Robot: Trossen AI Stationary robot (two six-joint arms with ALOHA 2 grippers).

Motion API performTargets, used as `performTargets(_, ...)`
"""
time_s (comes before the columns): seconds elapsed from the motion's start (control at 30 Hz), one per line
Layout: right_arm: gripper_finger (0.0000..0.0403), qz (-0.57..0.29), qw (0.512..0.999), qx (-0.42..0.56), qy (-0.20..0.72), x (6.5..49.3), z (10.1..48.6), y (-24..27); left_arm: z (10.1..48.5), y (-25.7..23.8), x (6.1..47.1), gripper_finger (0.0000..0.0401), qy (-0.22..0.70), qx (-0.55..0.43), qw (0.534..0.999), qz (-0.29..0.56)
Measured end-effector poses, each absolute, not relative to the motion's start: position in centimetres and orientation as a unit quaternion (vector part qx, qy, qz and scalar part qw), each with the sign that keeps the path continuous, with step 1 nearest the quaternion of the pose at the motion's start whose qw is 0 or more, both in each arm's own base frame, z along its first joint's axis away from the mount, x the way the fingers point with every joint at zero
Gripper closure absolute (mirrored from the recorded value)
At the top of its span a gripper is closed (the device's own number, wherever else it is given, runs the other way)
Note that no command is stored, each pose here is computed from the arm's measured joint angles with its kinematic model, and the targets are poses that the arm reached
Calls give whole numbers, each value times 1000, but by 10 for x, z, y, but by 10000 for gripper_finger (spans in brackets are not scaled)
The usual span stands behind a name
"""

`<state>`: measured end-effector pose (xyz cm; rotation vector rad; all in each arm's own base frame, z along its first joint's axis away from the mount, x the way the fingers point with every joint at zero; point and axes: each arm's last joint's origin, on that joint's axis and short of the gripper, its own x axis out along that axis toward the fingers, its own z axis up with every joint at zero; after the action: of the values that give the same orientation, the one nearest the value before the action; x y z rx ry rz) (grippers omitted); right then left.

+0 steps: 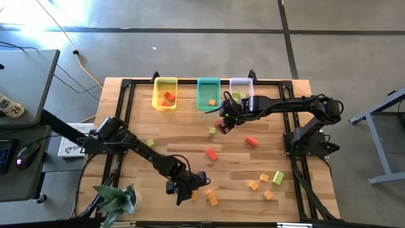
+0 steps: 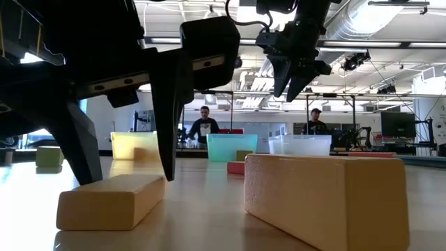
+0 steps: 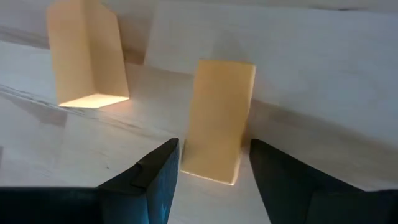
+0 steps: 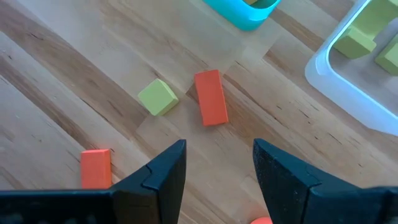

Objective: Sort & place blocks by color
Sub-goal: Put the yellow block into the green bin

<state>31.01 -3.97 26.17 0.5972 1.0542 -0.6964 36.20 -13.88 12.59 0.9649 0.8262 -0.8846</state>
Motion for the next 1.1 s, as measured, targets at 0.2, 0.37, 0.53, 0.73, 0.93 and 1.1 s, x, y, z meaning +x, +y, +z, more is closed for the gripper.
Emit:
performTargets(0.2, 230, -321, 766, 275, 485, 310, 262, -40, 126, -140, 366, 213, 373, 436, 716, -397)
performTargets(0.37, 230, -321, 766, 275, 485, 310, 262, -40, 126, -140, 366, 219, 380, 432, 714, -397)
performTargets(0.53, 230, -321, 766, 275, 486, 310, 262, -40, 125, -140, 365, 257, 395, 415, 719, -394)
performTargets(0.73, 230, -323, 766, 273, 484, 310, 262, -40, 125, -139, 364, 315, 416, 382, 736, -373)
performTargets(0.93, 230, -324, 766, 273, 484, 310, 262, -40, 131, -135, 364, 316, 451, 311, 773, -321)
performTargets(1.1, 230, -325, 763, 279, 483, 310, 261, -40, 146, -124, 363, 344, 460, 277, 795, -284)
